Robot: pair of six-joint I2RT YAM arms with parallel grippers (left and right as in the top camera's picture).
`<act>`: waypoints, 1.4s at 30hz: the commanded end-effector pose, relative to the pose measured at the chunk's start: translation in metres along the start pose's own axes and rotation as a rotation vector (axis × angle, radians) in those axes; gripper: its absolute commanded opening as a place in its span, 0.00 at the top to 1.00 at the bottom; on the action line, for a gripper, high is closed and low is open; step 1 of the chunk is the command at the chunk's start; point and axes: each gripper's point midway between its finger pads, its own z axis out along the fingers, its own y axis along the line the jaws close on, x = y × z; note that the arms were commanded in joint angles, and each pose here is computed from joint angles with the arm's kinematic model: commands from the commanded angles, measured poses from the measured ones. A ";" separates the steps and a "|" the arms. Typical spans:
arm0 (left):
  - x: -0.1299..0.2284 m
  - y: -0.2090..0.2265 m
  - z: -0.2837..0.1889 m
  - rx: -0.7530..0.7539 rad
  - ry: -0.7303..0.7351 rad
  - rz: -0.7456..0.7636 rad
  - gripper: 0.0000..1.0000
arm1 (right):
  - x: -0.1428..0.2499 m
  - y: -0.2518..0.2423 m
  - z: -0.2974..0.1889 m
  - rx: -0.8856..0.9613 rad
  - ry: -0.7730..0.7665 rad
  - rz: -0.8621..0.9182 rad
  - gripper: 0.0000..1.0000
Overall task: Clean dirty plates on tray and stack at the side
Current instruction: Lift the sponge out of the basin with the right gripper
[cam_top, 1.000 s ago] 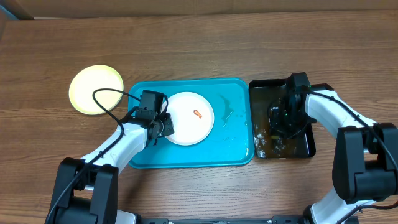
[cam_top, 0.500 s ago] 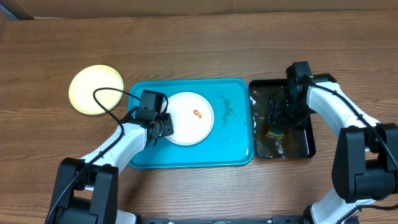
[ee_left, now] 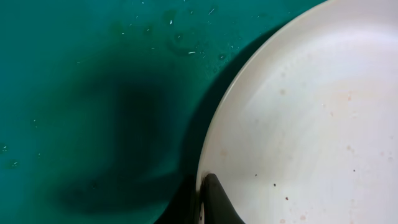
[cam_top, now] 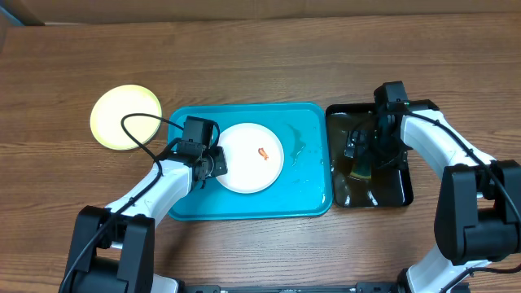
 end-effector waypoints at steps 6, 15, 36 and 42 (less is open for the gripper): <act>0.025 0.010 0.011 -0.032 0.088 0.017 0.94 | 0.004 -0.003 0.010 0.009 -0.002 0.000 0.40; 0.025 0.010 0.011 -0.032 0.087 0.018 0.91 | 0.000 -0.001 0.006 0.001 -0.012 -0.001 0.96; 0.027 0.000 0.003 0.008 0.140 0.014 0.53 | -0.024 -0.003 -0.058 0.337 -0.145 -0.151 0.96; 0.033 0.002 -0.003 -0.012 0.187 0.012 0.55 | -0.012 0.008 -0.058 0.297 -0.077 -0.294 0.96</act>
